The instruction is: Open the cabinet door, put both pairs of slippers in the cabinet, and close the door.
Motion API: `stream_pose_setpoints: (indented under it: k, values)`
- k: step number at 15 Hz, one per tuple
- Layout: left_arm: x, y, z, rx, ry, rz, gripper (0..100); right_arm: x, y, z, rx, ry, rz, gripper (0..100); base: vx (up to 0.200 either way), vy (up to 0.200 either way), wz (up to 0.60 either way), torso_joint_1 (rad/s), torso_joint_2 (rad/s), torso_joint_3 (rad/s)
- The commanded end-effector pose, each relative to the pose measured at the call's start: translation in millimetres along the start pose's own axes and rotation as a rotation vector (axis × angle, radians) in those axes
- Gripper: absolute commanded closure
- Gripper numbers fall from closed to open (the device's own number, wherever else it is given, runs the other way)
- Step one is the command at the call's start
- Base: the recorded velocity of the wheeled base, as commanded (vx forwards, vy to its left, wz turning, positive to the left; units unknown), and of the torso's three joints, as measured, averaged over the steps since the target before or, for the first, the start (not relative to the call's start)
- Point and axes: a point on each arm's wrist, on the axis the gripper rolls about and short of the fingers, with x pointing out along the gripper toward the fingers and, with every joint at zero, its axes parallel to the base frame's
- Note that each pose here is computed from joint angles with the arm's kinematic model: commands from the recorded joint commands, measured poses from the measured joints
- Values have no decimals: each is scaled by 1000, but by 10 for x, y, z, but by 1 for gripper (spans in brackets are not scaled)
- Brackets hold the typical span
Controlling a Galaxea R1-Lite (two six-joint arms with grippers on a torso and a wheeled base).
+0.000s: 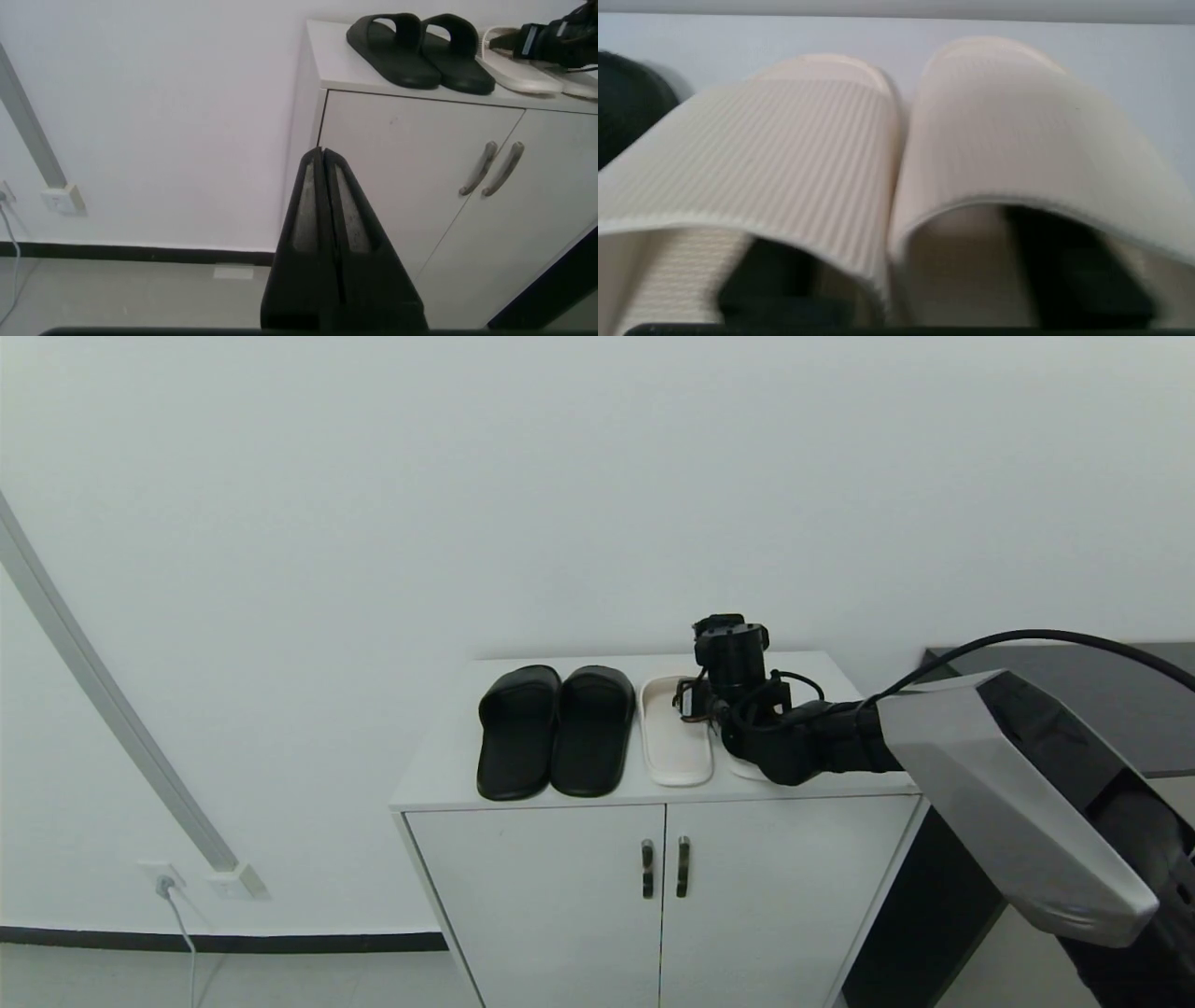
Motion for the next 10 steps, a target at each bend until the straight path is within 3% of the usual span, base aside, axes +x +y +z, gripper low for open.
stream_pose_setpoints:
  k: [1,10]
  values:
    - [1,0,0,0,1,1,100,2,12,-2,0,-2,3,100,0,0,0,0,0,0]
    - [1,0,0,0,1,1,100,-597,-144,558,6,-52,30,100,0,0,0,0,0,0]
